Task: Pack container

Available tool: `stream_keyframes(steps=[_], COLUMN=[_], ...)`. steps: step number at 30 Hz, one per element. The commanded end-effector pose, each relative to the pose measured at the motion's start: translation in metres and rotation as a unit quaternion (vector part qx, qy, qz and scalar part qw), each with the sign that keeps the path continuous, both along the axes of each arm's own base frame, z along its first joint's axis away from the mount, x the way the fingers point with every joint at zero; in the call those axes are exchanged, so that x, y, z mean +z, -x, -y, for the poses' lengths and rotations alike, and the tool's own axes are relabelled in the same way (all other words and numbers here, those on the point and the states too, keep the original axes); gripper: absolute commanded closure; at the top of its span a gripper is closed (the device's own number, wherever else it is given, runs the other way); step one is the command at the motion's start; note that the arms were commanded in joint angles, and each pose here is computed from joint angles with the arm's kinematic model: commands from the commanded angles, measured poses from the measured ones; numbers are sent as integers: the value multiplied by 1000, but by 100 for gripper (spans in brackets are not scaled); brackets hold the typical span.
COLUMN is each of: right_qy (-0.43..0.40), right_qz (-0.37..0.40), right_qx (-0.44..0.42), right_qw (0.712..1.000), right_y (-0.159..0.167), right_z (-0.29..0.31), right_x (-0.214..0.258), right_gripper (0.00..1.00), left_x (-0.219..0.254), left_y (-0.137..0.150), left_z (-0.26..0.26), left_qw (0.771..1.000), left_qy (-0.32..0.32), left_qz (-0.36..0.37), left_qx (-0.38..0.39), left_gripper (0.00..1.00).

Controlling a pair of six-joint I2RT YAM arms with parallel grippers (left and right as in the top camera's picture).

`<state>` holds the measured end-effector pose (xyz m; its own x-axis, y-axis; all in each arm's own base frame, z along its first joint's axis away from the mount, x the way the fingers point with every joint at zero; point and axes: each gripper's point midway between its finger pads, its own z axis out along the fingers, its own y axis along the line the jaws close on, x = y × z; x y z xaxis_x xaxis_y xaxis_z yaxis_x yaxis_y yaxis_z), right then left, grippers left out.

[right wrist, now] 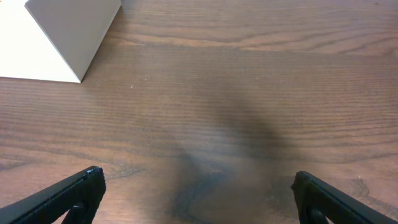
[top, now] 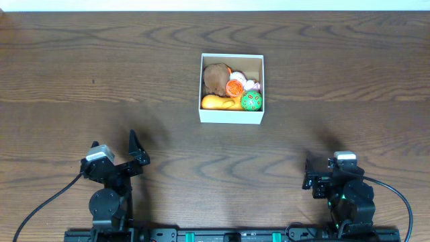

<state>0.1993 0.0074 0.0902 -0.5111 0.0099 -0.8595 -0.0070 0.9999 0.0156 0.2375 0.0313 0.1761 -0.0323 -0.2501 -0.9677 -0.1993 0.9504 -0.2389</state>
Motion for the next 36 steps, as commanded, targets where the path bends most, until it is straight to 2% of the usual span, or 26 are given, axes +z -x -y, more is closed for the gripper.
stream_keyframes(steps=[1, 13, 36], right_qy=[6, 6, 6], right_qz=[2, 2, 2], right_qx=[-2, -2, -2], right_qw=[1000, 1000, 1000], right_y=[0, 0, 0], right_z=[2, 2, 2], right_x=[0, 0, 0], right_gripper=[1, 1, 1], left_x=[0, -35, -39], left_y=[0, -3, -4], left_z=[-3, -3, -2], left_qw=[1000, 1000, 999], left_qy=[4, 4, 4], left_qz=[6, -29, -37], left_qx=[9, 8, 5], left_gripper=[2, 2, 2])
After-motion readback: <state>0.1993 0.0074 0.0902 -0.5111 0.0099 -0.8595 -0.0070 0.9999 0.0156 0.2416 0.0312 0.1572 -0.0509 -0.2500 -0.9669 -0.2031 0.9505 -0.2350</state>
